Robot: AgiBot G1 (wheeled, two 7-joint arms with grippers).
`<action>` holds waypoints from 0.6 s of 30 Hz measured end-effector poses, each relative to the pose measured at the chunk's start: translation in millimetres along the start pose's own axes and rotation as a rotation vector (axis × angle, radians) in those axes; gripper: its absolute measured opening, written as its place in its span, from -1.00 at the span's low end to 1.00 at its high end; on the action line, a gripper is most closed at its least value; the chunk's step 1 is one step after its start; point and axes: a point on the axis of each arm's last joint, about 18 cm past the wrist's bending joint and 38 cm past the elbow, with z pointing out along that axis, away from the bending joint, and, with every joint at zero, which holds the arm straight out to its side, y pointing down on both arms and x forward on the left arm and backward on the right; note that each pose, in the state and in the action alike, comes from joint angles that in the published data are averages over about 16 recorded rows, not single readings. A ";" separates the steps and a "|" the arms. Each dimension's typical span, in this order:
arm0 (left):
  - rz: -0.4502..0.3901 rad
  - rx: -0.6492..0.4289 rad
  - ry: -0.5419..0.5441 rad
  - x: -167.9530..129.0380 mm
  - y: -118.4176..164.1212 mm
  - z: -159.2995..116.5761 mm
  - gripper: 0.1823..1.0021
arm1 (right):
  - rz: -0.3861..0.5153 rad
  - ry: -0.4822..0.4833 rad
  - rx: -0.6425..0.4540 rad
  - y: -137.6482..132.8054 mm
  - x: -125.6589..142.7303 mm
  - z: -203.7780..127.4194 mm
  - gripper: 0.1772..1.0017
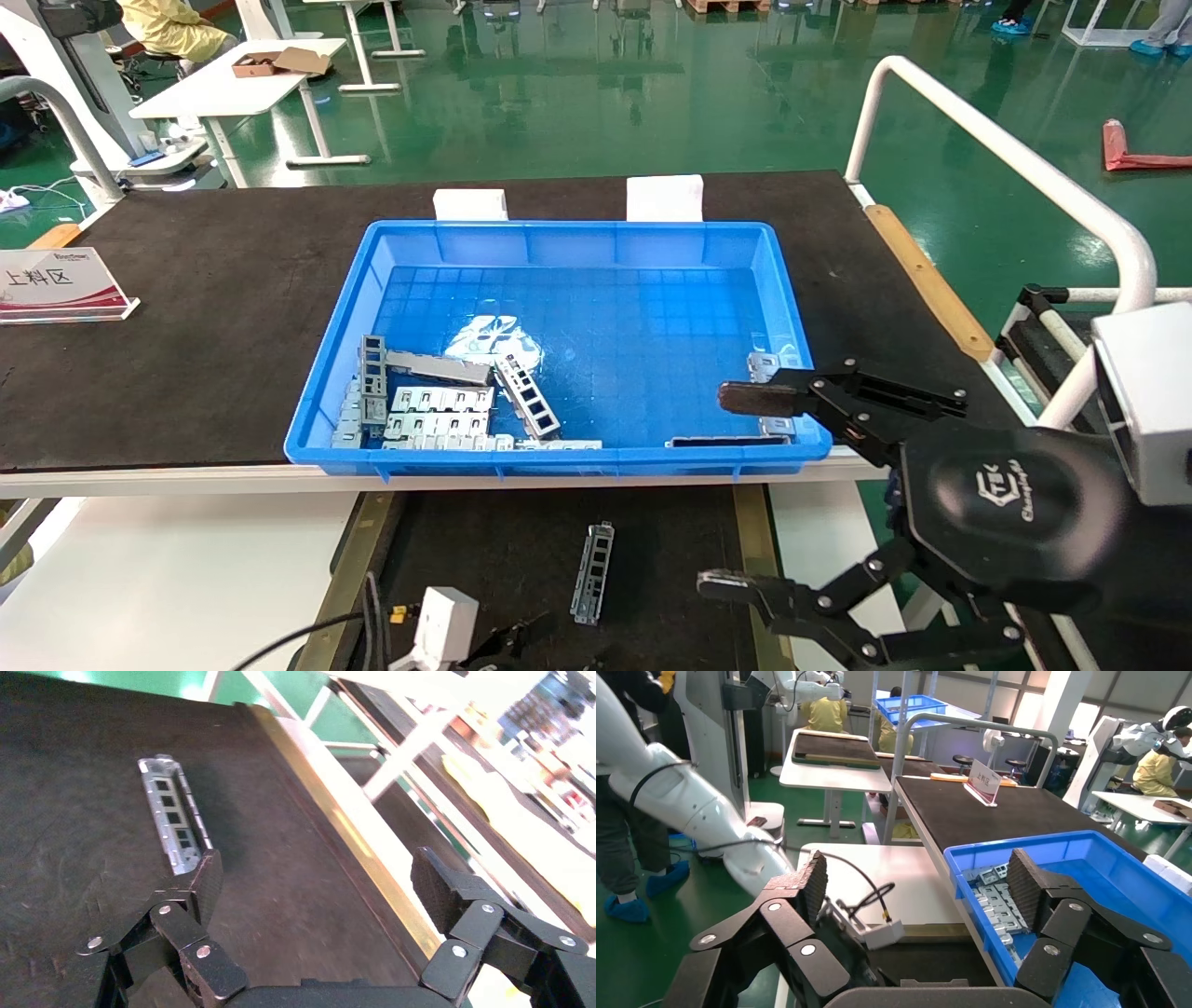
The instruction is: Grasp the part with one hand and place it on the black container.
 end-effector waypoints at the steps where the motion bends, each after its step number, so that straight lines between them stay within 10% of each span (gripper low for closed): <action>1: 0.010 -0.004 0.015 0.7 -4.7 -4.3 0.86 | 0.000 0.000 0.000 0.0 0.0 0.0 0.70; 18: 0.121 0.011 0.163 19.7 -74.4 -53.4 1.00 | 0.000 0.000 0.000 0.0 0.0 0.0 0.99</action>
